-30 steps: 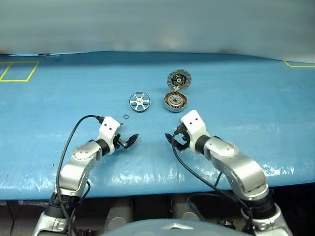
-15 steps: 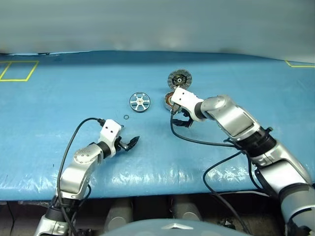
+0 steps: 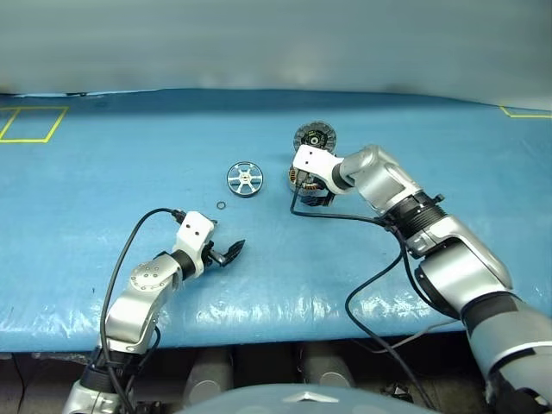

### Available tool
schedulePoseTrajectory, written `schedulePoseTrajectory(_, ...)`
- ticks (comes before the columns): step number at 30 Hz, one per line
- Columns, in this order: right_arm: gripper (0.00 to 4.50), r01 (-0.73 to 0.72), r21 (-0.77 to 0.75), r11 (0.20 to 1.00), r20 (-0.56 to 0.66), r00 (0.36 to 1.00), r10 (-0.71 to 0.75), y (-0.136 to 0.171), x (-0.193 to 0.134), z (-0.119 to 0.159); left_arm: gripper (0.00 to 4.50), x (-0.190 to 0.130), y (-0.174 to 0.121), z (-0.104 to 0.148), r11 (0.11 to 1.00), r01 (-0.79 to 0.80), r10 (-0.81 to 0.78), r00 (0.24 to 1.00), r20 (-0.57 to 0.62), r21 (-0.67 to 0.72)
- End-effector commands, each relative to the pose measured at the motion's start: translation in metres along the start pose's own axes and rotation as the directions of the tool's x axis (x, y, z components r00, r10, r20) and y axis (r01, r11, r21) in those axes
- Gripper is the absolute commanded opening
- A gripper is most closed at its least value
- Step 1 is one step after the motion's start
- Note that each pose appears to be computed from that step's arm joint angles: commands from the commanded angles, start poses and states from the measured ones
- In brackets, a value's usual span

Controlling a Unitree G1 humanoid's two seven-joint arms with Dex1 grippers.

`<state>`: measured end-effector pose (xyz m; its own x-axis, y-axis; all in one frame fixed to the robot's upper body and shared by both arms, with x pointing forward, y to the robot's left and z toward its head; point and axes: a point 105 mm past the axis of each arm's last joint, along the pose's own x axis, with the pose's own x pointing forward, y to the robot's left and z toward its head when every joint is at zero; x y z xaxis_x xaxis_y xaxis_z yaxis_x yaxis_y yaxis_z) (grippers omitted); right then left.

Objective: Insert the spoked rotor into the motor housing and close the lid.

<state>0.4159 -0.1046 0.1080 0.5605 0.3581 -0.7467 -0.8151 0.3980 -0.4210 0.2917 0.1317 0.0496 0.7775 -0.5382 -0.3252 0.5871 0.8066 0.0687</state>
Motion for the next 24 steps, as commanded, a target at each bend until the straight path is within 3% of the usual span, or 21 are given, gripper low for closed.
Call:
schedulePoseTrajectory(1,4.47,0.042,-0.015,0.999,0.058,0.997,-0.041,-0.015,-0.008,0.019,4.50,-0.002,-0.002,0.013,1.000,0.000,-0.001,0.999,0.051,0.029)
schedulePoseTrajectory(13,4.47,0.004,-0.053,0.999,0.078,0.997,0.000,-0.003,0.001,0.028,4.50,-0.005,0.000,0.009,1.000,-0.012,0.010,0.999,0.042,0.026)
schedulePoseTrajectory(24,4.47,-0.051,-0.056,0.997,0.019,0.998,0.052,0.008,0.006,0.010,4.50,-0.004,-0.001,0.007,1.000,-0.006,0.005,0.999,0.037,0.025)
